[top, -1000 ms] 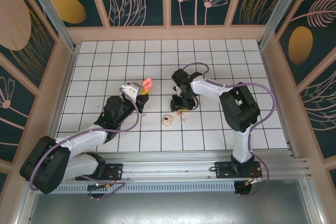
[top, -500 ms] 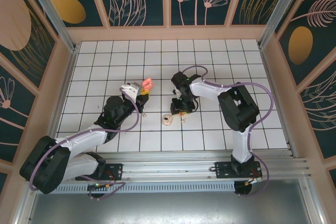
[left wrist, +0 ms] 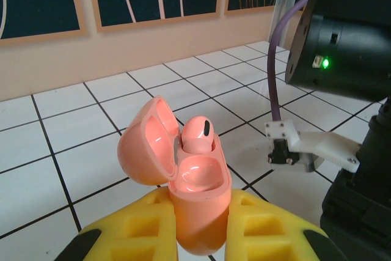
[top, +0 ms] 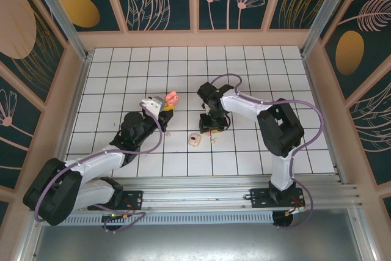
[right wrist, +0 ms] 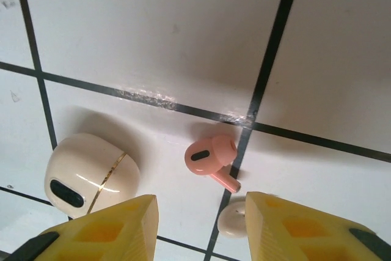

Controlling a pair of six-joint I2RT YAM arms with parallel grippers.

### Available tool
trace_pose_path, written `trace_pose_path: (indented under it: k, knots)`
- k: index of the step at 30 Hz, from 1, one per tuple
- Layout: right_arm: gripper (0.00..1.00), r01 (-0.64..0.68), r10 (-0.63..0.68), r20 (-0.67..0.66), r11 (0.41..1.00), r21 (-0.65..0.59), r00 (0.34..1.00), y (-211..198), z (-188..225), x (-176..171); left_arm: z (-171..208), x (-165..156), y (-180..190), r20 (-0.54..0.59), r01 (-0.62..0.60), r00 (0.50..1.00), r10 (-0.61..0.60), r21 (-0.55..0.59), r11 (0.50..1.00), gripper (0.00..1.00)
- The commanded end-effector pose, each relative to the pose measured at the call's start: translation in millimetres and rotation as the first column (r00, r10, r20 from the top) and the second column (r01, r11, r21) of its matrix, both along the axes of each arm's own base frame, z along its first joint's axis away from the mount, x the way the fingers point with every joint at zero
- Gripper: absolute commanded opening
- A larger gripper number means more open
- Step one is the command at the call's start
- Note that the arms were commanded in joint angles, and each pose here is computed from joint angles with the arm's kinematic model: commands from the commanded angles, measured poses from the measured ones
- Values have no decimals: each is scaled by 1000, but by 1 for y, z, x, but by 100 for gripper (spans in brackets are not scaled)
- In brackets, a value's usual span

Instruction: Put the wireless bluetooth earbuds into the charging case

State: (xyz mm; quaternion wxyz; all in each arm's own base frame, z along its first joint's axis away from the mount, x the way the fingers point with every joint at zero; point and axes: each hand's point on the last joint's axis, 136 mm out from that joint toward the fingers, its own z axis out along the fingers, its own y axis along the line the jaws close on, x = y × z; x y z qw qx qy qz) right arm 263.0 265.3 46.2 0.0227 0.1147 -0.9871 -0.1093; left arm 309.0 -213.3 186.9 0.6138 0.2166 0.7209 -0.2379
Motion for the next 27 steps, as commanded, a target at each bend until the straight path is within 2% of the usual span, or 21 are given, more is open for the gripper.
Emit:
trace_pose_path:
  k: [1, 9, 27]
  knots:
    - [42, 0, 3, 29, 995, -103, 1000, -8, 9, 5, 13, -1, -1, 47, 12, 999, -11, -17, 1000, 7]
    - [42, -82, 83, 0, 982, -171, 997, -3, -6, 7, 11, 1, -3, 49, 13, 999, -11, -24, 1000, 7]
    - [38, -120, 118, -19, 978, -171, 993, 3, -26, 11, 14, 0, -3, 57, 17, 998, -16, -25, 1000, 7]
